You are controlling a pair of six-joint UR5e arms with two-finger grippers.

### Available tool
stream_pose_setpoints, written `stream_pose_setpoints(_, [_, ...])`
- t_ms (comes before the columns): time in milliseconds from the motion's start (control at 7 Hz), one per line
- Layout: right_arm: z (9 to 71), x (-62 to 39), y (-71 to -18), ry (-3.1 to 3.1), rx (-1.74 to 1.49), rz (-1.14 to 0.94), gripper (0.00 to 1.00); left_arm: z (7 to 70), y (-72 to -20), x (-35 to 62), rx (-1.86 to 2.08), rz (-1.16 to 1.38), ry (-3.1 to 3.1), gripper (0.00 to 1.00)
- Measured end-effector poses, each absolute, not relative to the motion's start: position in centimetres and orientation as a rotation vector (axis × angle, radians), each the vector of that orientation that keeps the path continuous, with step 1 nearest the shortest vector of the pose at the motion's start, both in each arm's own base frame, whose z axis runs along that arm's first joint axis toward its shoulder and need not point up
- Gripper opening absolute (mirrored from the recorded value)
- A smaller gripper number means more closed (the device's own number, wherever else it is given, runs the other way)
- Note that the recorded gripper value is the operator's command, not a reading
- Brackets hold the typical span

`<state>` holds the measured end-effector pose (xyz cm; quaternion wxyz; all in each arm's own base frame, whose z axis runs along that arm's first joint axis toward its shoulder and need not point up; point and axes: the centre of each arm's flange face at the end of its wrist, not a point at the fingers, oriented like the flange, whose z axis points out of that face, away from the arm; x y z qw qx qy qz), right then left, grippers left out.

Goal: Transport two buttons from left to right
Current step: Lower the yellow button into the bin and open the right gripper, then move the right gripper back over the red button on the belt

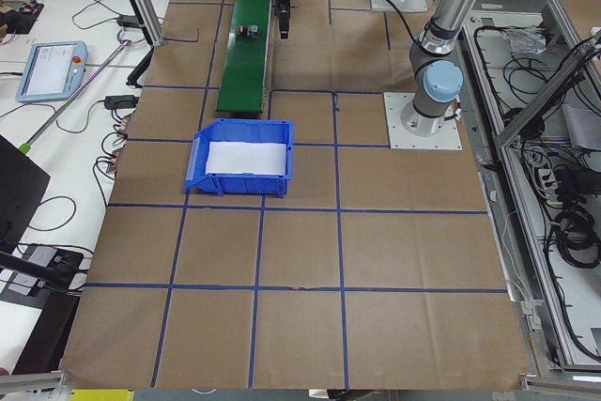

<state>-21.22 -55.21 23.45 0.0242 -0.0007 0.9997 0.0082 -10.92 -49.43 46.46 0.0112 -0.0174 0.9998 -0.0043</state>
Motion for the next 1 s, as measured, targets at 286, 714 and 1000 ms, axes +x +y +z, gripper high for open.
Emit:
stream_pose_setpoints(286, [27.6,-21.4,-56.1,3.134,0.005,-0.070,1.00,46.5,-49.4,-10.9,-0.054,-0.015,3.119,1.00])
stream_pose_setpoints(714, [37.4,-18.6,-57.6,3.171,0.074,-0.199,1.00,46.5,-49.4,-10.9,-0.054,-0.014,3.119,1.00])
stream_pose_setpoints(1000, [42.2,-15.0,-56.6,3.068,0.331,0.043,1.00,46.5,-49.4,-10.9,-0.056,-0.014,3.120,1.00])
